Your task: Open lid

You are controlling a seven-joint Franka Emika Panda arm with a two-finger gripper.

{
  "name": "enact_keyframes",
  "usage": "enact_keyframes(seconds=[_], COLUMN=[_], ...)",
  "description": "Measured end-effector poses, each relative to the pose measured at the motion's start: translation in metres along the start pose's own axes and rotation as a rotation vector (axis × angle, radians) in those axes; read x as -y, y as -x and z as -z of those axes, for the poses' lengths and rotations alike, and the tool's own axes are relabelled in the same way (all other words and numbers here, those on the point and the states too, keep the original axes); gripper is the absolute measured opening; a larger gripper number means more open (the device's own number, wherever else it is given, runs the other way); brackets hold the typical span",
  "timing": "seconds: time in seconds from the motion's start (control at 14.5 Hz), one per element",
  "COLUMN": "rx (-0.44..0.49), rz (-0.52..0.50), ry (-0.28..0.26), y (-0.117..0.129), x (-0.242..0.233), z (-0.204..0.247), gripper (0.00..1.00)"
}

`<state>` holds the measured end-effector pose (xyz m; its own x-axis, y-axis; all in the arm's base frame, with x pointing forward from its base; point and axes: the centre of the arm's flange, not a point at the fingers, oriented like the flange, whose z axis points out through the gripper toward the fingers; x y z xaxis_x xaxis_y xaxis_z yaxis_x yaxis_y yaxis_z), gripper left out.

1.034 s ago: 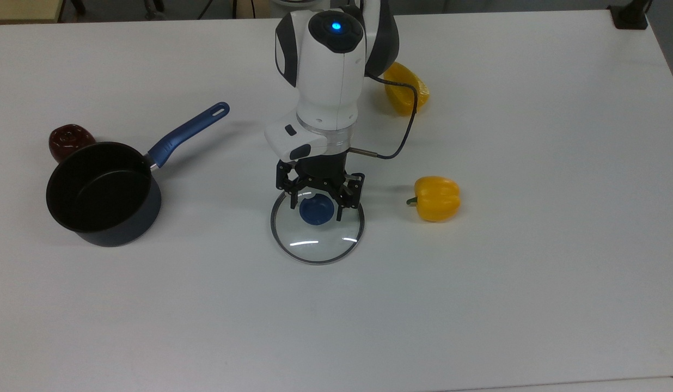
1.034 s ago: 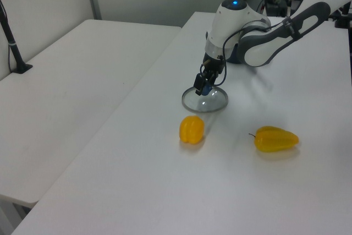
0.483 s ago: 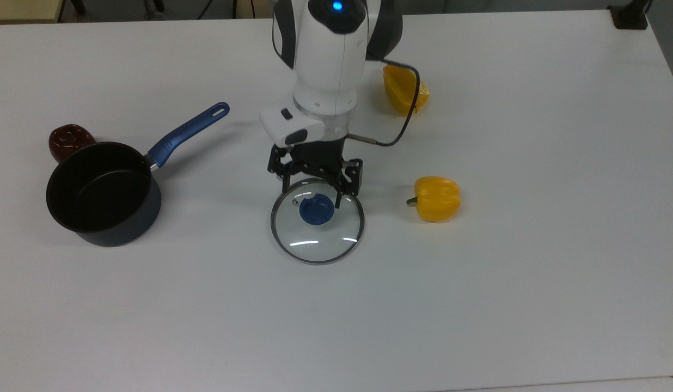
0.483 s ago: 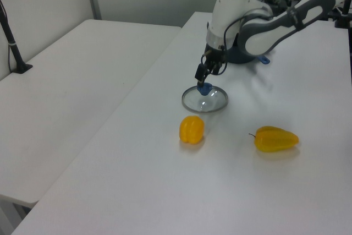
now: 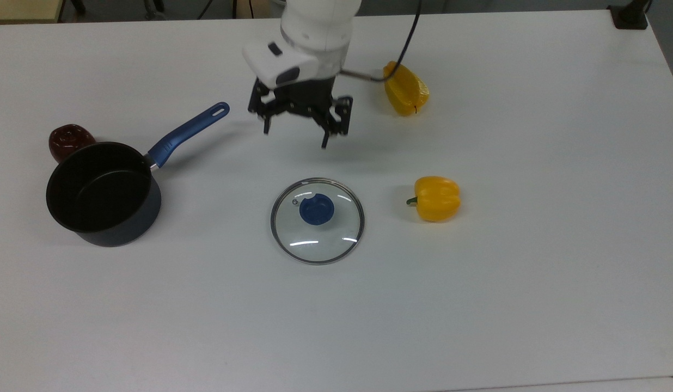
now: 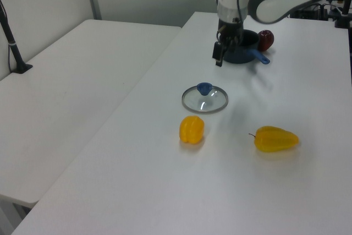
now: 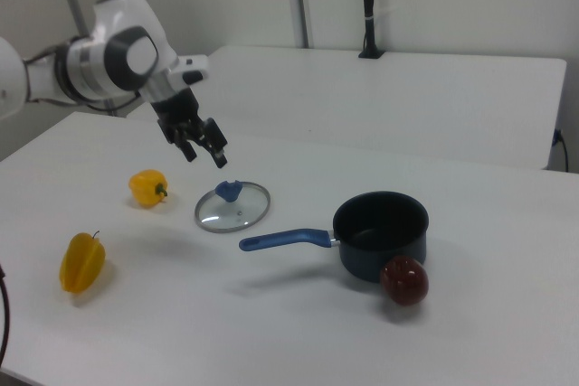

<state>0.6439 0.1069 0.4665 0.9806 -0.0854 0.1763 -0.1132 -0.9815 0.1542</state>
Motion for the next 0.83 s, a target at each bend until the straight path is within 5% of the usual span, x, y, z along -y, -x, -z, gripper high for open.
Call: enact_keyframes(seconds=[0.21, 0.34, 0.55, 0.83], rx=[0.071, 0.105, 0.121, 0.144], rz=[0.097, 0.127, 0.089, 0.067], ry=[-0.008, -0.062, -0.111, -0.114], y=[0.017, 0.03, 0.044, 0.055], x=[-0.025, -0.069, -0.122, -0.14], z=[0.044, 0.084, 0.119, 0.129], gripper=[1.0, 1.0, 1.0, 1.0])
